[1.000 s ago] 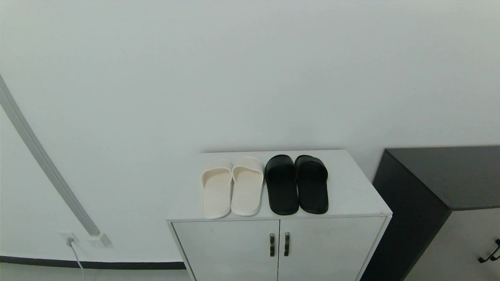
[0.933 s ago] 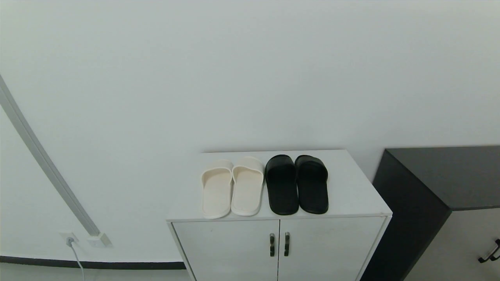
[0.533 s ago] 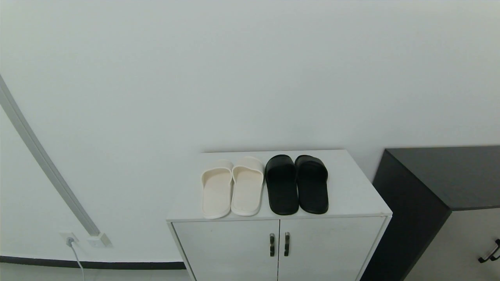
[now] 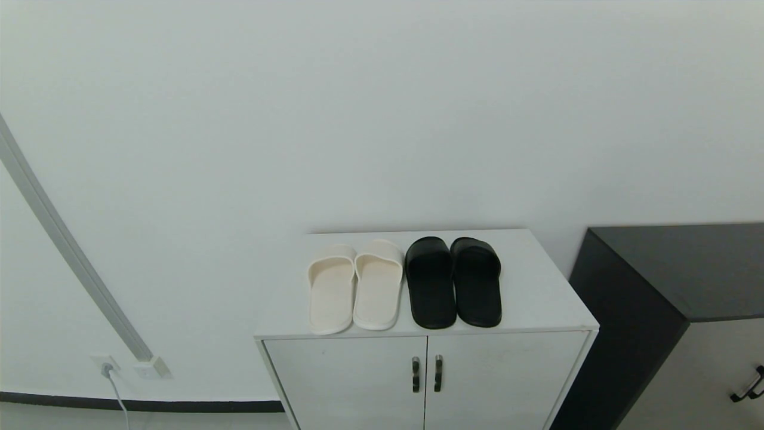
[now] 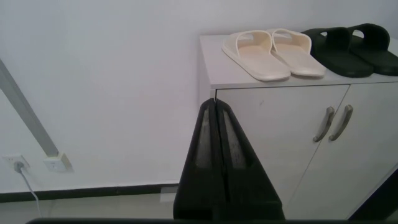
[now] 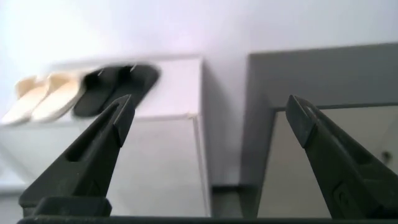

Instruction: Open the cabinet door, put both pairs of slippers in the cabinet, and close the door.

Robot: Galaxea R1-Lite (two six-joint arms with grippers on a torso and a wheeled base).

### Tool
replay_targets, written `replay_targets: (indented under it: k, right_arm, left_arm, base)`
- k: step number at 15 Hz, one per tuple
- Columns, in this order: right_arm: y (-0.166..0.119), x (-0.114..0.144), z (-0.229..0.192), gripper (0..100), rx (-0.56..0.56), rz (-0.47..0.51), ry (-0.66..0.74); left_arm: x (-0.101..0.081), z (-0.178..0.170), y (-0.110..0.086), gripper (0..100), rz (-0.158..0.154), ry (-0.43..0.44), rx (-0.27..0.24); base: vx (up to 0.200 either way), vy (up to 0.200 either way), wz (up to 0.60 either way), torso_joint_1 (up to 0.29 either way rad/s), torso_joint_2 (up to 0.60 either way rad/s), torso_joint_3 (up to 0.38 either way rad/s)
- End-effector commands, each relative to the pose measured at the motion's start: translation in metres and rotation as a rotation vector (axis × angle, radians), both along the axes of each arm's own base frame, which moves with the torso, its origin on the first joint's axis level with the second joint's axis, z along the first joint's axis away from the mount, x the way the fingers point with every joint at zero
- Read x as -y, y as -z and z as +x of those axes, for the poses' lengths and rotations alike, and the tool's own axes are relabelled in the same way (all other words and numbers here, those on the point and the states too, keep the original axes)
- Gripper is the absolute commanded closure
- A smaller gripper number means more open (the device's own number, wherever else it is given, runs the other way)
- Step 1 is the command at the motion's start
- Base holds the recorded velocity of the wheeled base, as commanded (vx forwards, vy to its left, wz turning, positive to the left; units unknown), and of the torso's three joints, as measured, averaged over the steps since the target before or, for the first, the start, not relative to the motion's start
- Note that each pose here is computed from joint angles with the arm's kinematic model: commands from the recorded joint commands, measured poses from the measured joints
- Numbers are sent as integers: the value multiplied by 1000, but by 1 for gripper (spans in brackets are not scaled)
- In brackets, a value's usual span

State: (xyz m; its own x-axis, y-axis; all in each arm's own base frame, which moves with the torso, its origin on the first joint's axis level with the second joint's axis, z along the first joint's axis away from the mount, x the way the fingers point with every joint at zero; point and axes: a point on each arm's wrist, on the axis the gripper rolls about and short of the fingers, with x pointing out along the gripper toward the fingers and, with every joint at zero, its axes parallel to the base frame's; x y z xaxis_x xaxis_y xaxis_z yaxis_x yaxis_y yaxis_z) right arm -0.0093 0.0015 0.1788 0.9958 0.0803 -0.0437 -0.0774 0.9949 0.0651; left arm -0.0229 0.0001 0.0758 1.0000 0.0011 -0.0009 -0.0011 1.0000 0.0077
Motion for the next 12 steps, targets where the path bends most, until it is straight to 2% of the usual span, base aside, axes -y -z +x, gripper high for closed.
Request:
replay_targets:
  k: [1,3,5,7,8,12]
  right_arm:
    - [5,-5,59,0,-294,4,-137]
    - [3,-12,89,0,-299,-37,-204]
    - [-2,-32,118,0,-292,-72,-225]
    - [-7,-60,132,0,-292,-33,-254]
    - [-11,-88,143,0,-302,11,-251]
    - [-23,-153,177,0,-301,48,-240]
  left_arm:
    - [0,0,0,100,2,0,-1]
    - [0,0,0,100,2,0,-1]
    - [0,0,0,100,2,0,-1]
    - [0,0,0,100,2,0,-2]
    - [0,0,0,100,2,0,-1]
    - [0,0,0,100,3,0,-1]
  base:
    - [0,0,0,0,0,0]
    - [0,0,0,0,0,0]
    - [0,0,0,0,0,0]
    - [0,0,0,0,0,0]
    - [0,0,0,0,0,0]
    - [0,0,0,0,0,0]
